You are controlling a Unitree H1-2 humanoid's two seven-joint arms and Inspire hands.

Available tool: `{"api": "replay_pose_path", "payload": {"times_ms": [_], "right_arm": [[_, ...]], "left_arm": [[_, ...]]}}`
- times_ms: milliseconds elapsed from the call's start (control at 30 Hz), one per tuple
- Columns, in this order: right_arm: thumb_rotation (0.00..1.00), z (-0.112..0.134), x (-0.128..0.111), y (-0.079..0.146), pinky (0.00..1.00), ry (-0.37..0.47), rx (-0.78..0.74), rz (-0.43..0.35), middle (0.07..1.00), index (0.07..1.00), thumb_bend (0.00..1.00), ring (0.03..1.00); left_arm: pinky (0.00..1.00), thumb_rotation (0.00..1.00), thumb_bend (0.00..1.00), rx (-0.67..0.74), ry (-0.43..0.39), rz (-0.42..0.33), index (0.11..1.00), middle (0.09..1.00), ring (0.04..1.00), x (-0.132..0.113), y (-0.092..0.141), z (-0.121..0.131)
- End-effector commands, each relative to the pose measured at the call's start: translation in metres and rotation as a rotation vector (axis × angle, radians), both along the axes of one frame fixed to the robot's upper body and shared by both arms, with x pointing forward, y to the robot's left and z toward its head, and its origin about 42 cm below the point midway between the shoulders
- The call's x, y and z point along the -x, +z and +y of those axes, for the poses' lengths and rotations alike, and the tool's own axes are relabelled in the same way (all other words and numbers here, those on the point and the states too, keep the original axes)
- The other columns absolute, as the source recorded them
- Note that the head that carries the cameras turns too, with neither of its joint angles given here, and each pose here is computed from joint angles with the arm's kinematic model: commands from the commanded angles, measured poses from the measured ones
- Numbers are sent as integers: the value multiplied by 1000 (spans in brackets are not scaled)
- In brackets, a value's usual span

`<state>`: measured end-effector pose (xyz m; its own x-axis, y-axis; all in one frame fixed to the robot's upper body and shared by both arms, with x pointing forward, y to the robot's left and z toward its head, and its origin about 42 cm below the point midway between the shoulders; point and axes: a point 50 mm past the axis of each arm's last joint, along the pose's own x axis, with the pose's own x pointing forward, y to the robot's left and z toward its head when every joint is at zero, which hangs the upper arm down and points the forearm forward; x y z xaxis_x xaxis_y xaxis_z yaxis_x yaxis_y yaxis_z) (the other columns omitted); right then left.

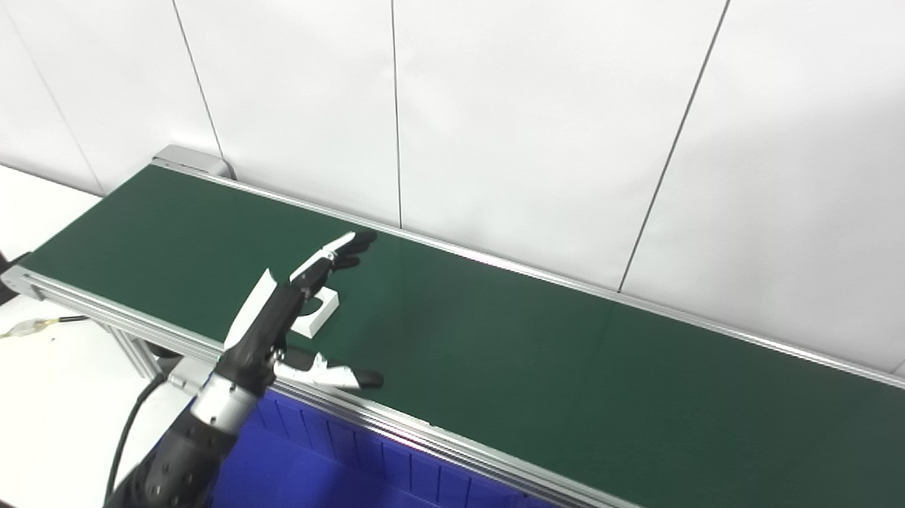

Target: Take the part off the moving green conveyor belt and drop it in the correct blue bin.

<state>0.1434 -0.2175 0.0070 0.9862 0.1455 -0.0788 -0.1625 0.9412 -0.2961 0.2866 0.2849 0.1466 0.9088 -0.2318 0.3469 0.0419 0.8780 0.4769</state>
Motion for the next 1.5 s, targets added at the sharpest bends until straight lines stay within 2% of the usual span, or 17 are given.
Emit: {"api": "replay_pose_path", "payload": {"times_ms": [0,67,200,367,533,633,1067,1267,1467], "right_arm": [[558,2,-4,9,900,5,-29,-78,947,961,863,936],[553,4,-5,9,892,3,-31,-81,946,955,875,933],[537,6,-6,10,888,8,-35,-85,945,950,873,932],[545,9,-6,10,878,6,-18,-96,940,951,875,927],[545,10,-6,10,858,2,-12,-104,930,940,876,915],[535,11,-6,11,860,-1,-13,-104,932,941,877,915],[508,13,-9,11,848,-1,-17,-109,929,940,870,906],[499,14,-11,10,861,0,-13,-114,924,933,866,910],[507,16,-9,11,853,-5,-17,-114,923,931,880,907]], "left_arm": [[895,290,856,-56,-11,-45,900,934,927,-15,15,8],[903,247,859,-101,-19,-38,894,931,922,-27,16,15],[898,274,865,-173,-19,-31,896,934,919,-43,18,24],[898,269,871,-247,-16,16,898,943,924,-65,22,37],[878,281,870,-302,-3,41,908,948,928,-78,26,45],[889,262,869,-336,11,89,913,957,941,-87,27,48],[863,234,901,-506,-33,194,939,990,989,-126,22,48],[974,213,940,-602,-57,234,955,997,1000,-133,18,42],[1000,192,937,-707,-93,239,960,997,1000,-136,8,30]]}}
